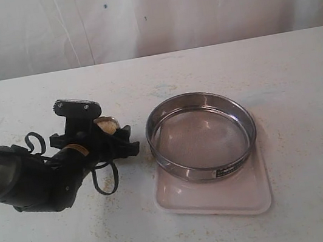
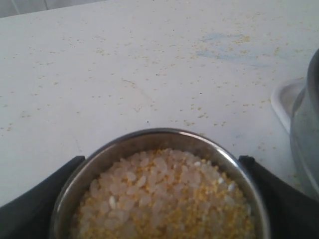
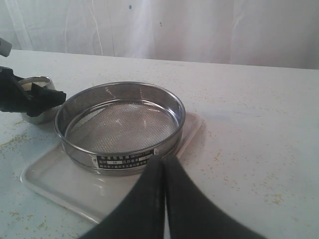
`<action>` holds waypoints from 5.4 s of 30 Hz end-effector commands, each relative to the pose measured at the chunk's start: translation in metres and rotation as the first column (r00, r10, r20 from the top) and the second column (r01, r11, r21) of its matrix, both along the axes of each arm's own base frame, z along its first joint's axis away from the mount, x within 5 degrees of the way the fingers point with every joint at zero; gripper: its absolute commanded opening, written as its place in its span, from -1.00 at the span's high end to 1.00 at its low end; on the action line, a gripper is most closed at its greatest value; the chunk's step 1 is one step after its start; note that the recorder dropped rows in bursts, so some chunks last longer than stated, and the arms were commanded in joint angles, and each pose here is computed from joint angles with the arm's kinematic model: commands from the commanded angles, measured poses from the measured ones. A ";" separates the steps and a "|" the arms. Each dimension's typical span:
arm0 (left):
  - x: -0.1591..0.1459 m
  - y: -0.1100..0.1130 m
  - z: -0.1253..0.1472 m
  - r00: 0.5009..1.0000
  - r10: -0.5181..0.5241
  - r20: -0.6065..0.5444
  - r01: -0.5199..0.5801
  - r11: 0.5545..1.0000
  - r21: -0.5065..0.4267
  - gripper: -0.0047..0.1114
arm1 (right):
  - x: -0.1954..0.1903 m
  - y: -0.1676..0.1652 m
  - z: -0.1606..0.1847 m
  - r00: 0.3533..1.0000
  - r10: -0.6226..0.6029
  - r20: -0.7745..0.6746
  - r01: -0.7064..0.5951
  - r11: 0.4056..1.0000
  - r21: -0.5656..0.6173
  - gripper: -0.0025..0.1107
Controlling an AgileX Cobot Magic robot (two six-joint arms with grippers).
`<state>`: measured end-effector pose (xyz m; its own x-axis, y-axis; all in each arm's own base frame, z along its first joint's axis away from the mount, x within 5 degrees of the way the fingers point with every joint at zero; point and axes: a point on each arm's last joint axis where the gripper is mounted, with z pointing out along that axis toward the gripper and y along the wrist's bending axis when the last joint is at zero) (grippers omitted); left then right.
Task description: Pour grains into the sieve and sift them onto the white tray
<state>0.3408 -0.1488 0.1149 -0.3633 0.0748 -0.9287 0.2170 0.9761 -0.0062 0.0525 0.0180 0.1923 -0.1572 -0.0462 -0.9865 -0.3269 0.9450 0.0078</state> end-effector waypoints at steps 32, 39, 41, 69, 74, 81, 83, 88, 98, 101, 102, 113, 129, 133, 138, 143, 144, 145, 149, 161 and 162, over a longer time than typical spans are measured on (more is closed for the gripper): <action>-0.008 -0.003 0.029 0.998 -0.049 -0.042 0.049 0.999 -0.004 0.91 | 0.000 0.000 -0.001 1.000 -0.004 0.006 0.004 1.000 0.001 0.96; -0.009 -0.004 0.028 0.997 -0.053 -0.060 0.053 0.999 -0.002 0.91 | 0.000 0.000 -0.001 1.000 -0.004 0.006 0.004 1.000 0.001 0.96; -0.009 -0.004 0.029 0.997 -0.052 -0.057 0.052 0.999 -0.003 0.91 | 0.000 0.000 -0.001 1.000 -0.004 0.006 0.004 1.000 0.001 0.96; 0.001 -0.062 0.109 0.947 -0.319 0.027 0.313 0.939 0.141 0.92 | 0.000 0.000 -0.001 1.000 -0.004 0.006 0.004 1.000 0.001 0.96; 0.000 -0.080 0.122 0.909 -0.417 -0.001 0.406 0.884 0.231 0.92 | 0.000 0.000 -0.001 1.000 -0.004 0.006 0.004 1.000 0.001 0.96; 0.005 -0.105 0.119 0.850 -0.520 -0.084 0.517 0.795 0.316 0.92 | 0.000 0.000 -0.001 1.000 -0.004 0.006 0.004 1.000 0.001 0.96; 0.007 -0.113 0.115 0.835 -0.540 -0.109 0.543 0.773 0.330 0.92 | 0.000 0.000 -0.001 1.000 -0.004 0.006 0.004 1.000 0.001 0.96; 0.010 -0.129 0.107 0.783 -0.598 -0.174 0.613 0.692 0.382 0.92 | 0.000 0.000 -0.001 1.000 -0.004 0.006 0.004 1.000 0.001 0.96; 0.013 -0.145 0.104 0.688 -0.669 -0.283 0.692 0.486 0.534 0.92 | 0.000 0.000 -0.001 1.000 -0.004 0.006 0.004 1.000 0.001 0.96; 0.015 -0.146 0.102 0.663 -0.669 -0.336 0.703 0.403 0.586 0.92 | 0.000 0.000 -0.001 1.000 -0.004 0.006 0.004 1.000 0.001 0.96; 0.015 -0.147 0.102 0.656 -0.668 -0.352 0.705 0.376 0.602 0.92 | 0.000 0.000 -0.001 1.000 -0.004 0.006 0.004 1.000 0.001 0.96; 0.023 -0.149 0.102 0.674 -0.579 -0.460 0.629 0.123 0.768 0.92 | 0.000 0.000 -0.001 1.000 -0.004 0.006 0.004 1.000 0.001 0.96; 0.028 -0.151 0.088 0.674 -0.539 -0.505 0.551 -0.089 0.830 0.92 | 0.000 0.000 -0.001 1.000 -0.004 0.006 0.004 1.000 0.001 0.96; 0.030 -0.150 0.085 0.679 -0.524 -0.514 0.515 -0.158 0.842 0.92 | 0.000 0.000 -0.001 1.000 -0.004 0.006 0.004 1.000 0.001 0.96; 0.031 -0.151 0.091 0.697 -0.502 -0.512 0.416 -0.300 0.859 0.92 | 0.000 0.000 -0.001 1.000 -0.004 0.006 0.004 1.000 0.001 0.96; 0.033 -0.150 0.094 0.710 -0.490 -0.506 0.359 -0.366 0.858 0.92 | 0.000 0.000 -0.001 1.000 -0.004 0.006 0.004 1.000 0.001 0.96; 0.034 -0.150 0.094 0.712 -0.489 -0.505 0.352 -0.374 0.858 0.92 | 0.000 0.000 -0.001 1.000 -0.004 0.006 0.004 1.000 0.001 0.96; 0.033 -0.150 0.095 0.713 -0.488 -0.504 0.345 -0.382 0.857 0.92 | 0.000 0.000 -0.001 1.000 -0.004 0.006 0.004 1.000 0.001 0.96; 0.033 -0.155 0.099 0.720 -0.491 -0.490 0.265 -0.457 0.849 0.92 | 0.000 0.000 -0.001 1.000 -0.004 0.006 0.004 1.000 0.001 0.96; 0.026 -0.170 0.101 0.785 -0.429 -0.447 0.074 -0.652 0.755 0.92 | 0.000 0.000 -0.001 1.000 -0.004 0.006 0.004 1.000 0.001 0.96; 0.024 -0.171 0.103 0.797 -0.424 -0.429 0.060 -0.652 0.756 0.92 | 0.000 0.000 -0.001 1.000 -0.004 0.006 0.004 1.000 0.001 0.96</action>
<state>0.3671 -0.3162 0.2049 0.3389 0.6984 0.6305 0.2926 -0.7151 0.6348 0.0525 0.0180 0.1923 -0.1572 -0.0462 -0.9865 -0.3269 0.9450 0.0078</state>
